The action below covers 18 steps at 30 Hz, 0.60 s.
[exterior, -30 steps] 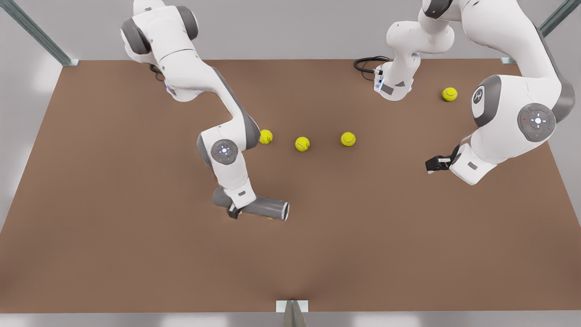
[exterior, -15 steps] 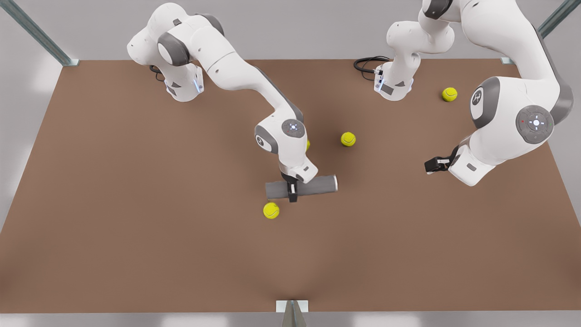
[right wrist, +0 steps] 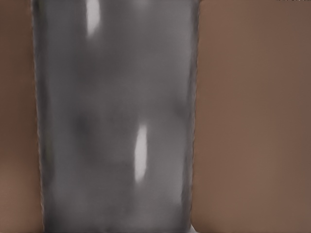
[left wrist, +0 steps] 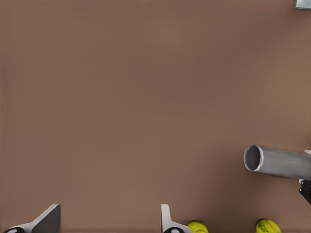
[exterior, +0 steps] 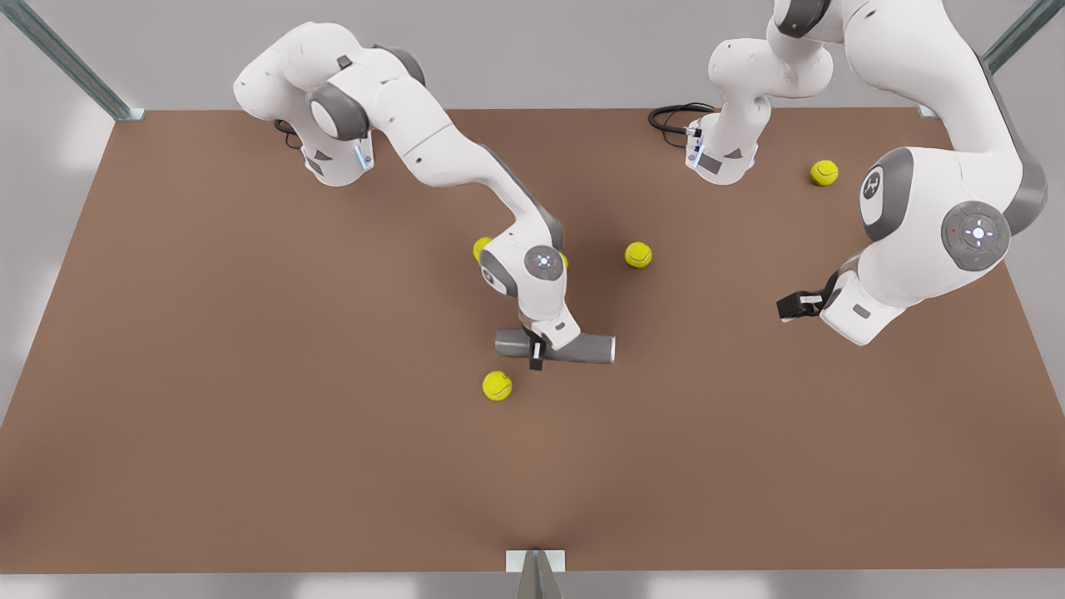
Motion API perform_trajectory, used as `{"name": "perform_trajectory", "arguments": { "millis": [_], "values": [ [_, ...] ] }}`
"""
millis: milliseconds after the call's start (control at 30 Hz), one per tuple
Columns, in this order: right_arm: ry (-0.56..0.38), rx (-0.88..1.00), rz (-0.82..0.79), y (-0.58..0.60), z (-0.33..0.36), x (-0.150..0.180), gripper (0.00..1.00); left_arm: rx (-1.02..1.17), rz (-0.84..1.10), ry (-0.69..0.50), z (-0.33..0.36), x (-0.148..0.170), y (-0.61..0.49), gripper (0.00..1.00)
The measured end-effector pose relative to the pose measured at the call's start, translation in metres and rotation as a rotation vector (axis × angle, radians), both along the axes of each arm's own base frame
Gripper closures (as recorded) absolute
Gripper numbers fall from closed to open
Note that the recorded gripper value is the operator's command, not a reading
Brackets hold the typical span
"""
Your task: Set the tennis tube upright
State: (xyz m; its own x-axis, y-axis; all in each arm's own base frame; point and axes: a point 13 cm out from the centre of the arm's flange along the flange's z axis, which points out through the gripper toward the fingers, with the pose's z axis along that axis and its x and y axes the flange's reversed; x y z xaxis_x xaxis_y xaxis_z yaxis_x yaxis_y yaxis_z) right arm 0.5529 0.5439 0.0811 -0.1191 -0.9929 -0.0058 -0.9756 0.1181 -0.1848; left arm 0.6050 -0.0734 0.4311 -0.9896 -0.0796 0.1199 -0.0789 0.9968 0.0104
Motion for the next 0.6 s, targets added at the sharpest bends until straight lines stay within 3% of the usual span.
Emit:
{"name": "perform_trajectory", "arguments": {
  "millis": [67,100,133,367,533,600],
  "values": [
    [-0.009,0.008,0.004,0.002,-0.007,0.002,0.40,0.000,0.000,0.000,-0.001,0.000,0.000,0.00],
    [-0.014,0.012,0.006,0.003,-0.010,0.002,0.31,0.000,0.000,0.001,-0.001,0.000,0.000,0.00],
    [-0.019,0.016,0.009,0.004,-0.011,0.003,0.02,0.000,0.000,0.002,-0.002,0.001,0.000,0.00],
    [-0.070,0.065,0.035,0.028,-0.004,0.001,0.00,-0.001,0.001,0.003,-0.003,0.001,-0.001,0.00],
    [-0.107,0.134,0.053,0.057,0.057,-0.007,0.00,-0.015,0.001,0.006,-0.003,0.001,-0.005,0.00],
    [-0.104,0.184,0.032,0.062,0.127,-0.009,0.00,-0.037,0.004,0.012,-0.008,0.002,-0.009,0.00]
  ]
}}
